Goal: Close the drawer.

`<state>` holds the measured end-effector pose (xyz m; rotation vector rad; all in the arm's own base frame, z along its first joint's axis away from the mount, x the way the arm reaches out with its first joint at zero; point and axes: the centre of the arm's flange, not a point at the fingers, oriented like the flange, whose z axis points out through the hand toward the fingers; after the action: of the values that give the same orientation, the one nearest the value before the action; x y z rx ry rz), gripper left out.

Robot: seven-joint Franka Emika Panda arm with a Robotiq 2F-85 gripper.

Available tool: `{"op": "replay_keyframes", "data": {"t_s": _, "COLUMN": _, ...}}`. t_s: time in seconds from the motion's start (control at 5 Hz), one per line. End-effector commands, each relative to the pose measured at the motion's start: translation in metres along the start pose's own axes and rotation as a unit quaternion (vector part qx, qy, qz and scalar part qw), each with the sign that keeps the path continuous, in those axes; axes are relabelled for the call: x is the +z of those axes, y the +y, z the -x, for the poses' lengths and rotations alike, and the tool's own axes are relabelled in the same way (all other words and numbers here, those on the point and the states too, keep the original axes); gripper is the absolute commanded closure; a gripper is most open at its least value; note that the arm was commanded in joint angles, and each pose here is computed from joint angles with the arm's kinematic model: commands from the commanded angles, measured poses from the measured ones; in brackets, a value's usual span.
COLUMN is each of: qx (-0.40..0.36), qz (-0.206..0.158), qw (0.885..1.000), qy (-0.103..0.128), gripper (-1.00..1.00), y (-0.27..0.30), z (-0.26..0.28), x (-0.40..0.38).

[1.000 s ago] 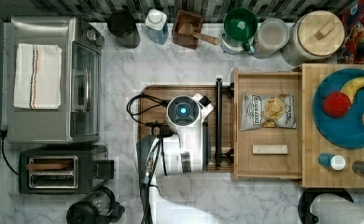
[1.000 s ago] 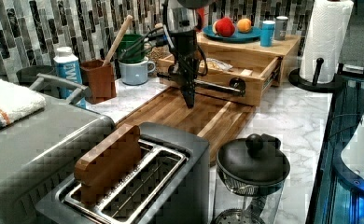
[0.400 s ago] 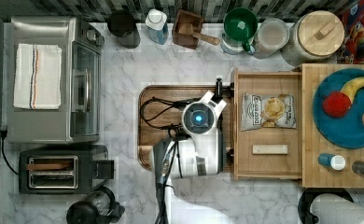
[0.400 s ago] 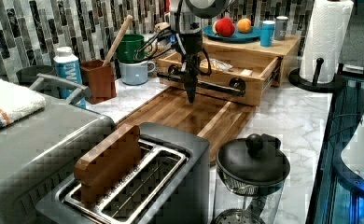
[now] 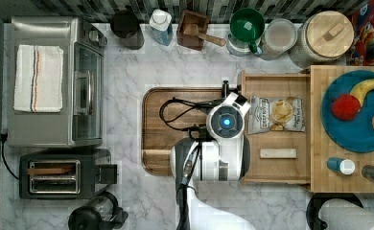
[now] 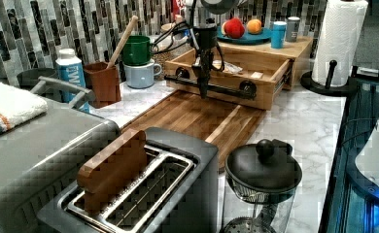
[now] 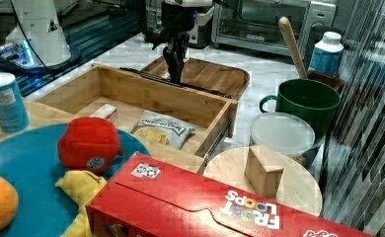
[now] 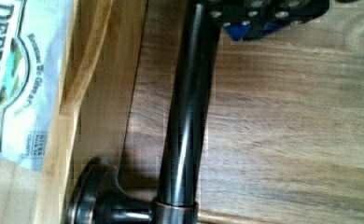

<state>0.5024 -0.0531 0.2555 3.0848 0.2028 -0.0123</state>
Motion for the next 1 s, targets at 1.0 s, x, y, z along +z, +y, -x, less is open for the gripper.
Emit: {"op": "replay_keyframes", "data": {"t_s": 1.0, "qx": -0.02, "qz": -0.004, "qw": 0.999, "qy": 0.031, "gripper": 1.0, "y": 0.242, "z": 0.025, "x": -0.025}}
